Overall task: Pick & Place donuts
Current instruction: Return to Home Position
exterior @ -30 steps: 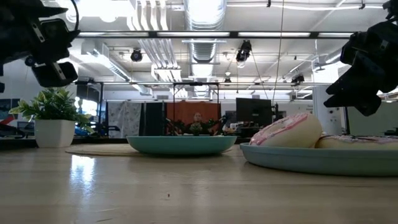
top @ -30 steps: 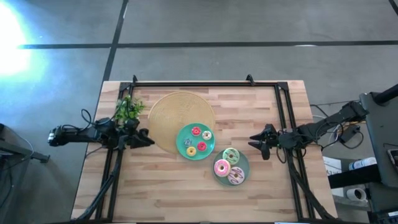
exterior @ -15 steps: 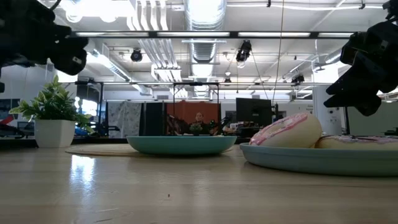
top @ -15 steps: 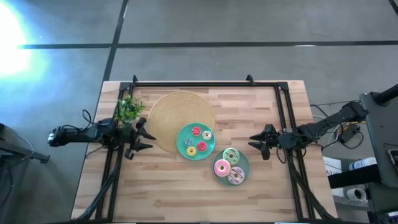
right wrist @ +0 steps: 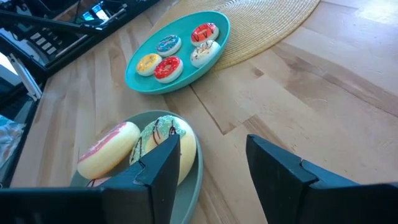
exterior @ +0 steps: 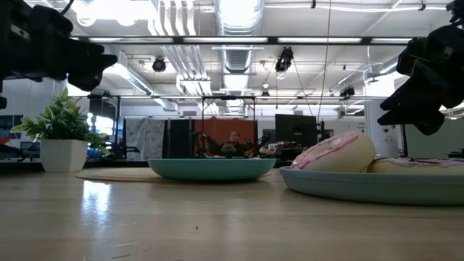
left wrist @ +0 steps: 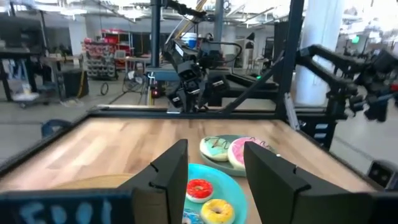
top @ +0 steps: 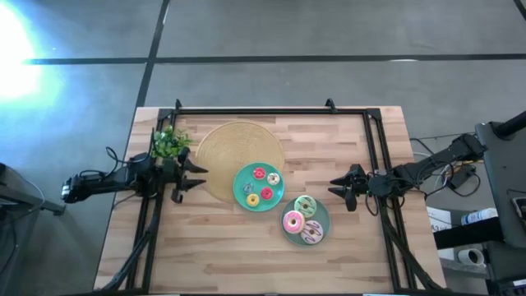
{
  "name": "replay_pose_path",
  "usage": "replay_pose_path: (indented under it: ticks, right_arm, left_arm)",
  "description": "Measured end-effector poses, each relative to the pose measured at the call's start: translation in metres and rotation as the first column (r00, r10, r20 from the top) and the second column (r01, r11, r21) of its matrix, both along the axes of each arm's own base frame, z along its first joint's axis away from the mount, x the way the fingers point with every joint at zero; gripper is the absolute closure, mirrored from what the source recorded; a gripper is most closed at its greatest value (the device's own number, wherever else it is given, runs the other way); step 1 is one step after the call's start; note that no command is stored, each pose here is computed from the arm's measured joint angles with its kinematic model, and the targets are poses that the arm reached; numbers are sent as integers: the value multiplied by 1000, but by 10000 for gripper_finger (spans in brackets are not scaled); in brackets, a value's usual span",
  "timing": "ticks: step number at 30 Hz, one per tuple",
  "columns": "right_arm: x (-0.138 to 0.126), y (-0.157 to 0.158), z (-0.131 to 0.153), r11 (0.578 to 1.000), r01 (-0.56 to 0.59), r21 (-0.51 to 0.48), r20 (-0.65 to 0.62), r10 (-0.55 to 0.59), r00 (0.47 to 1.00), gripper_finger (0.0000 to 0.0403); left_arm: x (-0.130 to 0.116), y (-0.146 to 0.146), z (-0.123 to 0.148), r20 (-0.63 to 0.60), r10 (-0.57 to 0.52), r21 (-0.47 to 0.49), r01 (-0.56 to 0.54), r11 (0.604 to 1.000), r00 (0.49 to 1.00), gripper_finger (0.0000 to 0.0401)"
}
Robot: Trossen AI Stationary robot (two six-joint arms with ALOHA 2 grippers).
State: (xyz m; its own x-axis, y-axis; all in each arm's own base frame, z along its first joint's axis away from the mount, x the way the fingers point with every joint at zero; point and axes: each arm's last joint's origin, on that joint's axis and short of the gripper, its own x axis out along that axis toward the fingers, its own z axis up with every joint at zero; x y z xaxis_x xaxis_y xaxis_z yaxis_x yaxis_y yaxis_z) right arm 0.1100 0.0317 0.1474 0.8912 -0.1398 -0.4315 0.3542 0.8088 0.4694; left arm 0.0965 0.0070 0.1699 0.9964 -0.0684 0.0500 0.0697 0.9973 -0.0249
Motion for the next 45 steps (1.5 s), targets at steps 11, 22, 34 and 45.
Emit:
replay_pose_path:
  ticks: [11,22,34,45]
  right_arm:
    - [0,0,0,1000,0,0,0,0,1000,227]
    - [0,0,0,1000,0,0,0,0,1000,227]
    - [2,1,4,996,-40,-79,22,42,999,227]
    - [2,-9,32,862,-119,-493,208,250,946,225]
  left_arm:
    - [2,0,-1,-30,-8,-155,4,988,1000,270]
    - [2,0,-1,-32,-8,-157,3,988,999,270]
    - [2,0,-1,-29,-6,-157,1,988,1000,270]
    - [2,0,-1,-29,-6,-157,1,988,1000,270]
